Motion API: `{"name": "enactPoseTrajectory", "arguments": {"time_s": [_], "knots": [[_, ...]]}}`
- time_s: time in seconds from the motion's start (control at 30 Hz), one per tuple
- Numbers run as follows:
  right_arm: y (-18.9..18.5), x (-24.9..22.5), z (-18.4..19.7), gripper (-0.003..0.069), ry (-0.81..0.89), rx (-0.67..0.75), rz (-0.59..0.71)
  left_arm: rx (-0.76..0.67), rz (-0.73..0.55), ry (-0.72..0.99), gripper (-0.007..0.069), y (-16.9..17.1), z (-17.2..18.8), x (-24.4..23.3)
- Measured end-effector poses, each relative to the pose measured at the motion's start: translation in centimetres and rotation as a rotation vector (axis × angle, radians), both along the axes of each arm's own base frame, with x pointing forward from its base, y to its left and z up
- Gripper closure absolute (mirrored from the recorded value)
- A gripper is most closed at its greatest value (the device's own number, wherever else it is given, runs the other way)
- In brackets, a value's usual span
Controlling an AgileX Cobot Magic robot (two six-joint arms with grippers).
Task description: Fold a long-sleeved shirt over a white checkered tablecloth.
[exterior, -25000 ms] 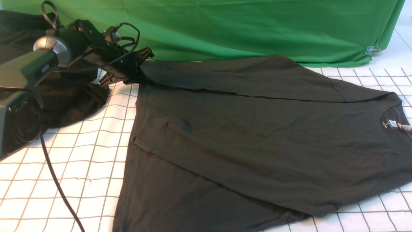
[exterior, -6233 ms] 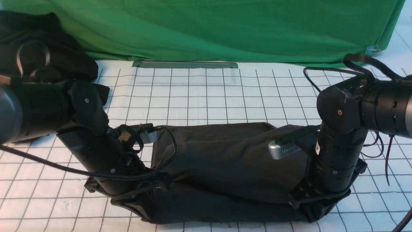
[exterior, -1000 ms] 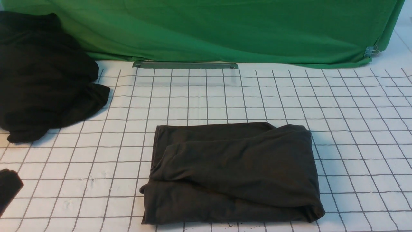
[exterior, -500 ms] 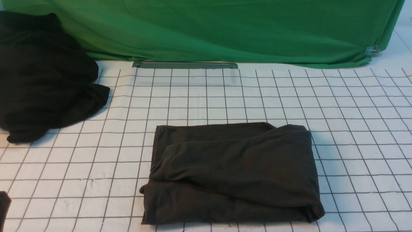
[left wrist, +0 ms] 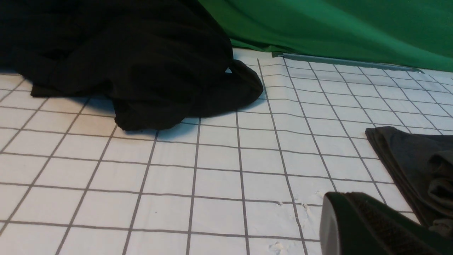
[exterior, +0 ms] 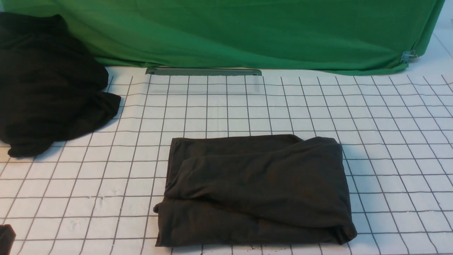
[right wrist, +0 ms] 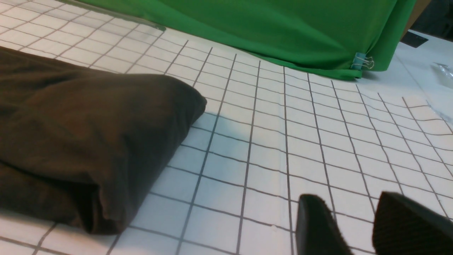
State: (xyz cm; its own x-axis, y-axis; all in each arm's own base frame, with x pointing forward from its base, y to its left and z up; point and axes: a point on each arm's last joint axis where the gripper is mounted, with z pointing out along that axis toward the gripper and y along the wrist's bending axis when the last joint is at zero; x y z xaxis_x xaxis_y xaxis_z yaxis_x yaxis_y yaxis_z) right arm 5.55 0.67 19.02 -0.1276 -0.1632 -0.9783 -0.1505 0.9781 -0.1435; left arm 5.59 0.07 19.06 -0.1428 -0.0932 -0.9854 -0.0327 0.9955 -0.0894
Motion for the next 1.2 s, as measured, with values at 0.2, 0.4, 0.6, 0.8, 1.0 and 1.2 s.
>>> {"name": "enactPoseTrajectory", "arguments": {"time_s": [0.2, 0.4, 0.6, 0.8, 1.0, 1.2], "knots": [[0.00, 0.00, 0.00, 0.0419, 0.000, 0.000, 0.000, 0.000, -0.027, 0.001, 0.0622, -0.15, -0.01, 0.00], [0.00, 0.00, 0.00, 0.0419, 0.000, 0.000, 0.000, -0.010, -0.029, 0.001, 0.0622, -0.17, -0.01, 0.00], [0.00, 0.00, 0.00, 0.0419, 0.000, 0.000, 0.000, -0.010, -0.029, 0.001, 0.0622, -0.17, -0.01, 0.00], [0.00, 0.00, 0.00, 0.0419, 0.000, 0.000, 0.000, -0.010, -0.029, 0.001, 0.0622, -0.17, -0.01, 0.00], [0.00, 0.00, 0.00, 0.0419, 0.000, 0.000, 0.000, -0.010, -0.029, 0.001, 0.0622, -0.17, -0.01, 0.00], [0.00, 0.00, 0.00, 0.0418, 0.000, 0.001, 0.000, -0.010, -0.029, 0.001, 0.0622, -0.17, -0.01, 0.00]]}}
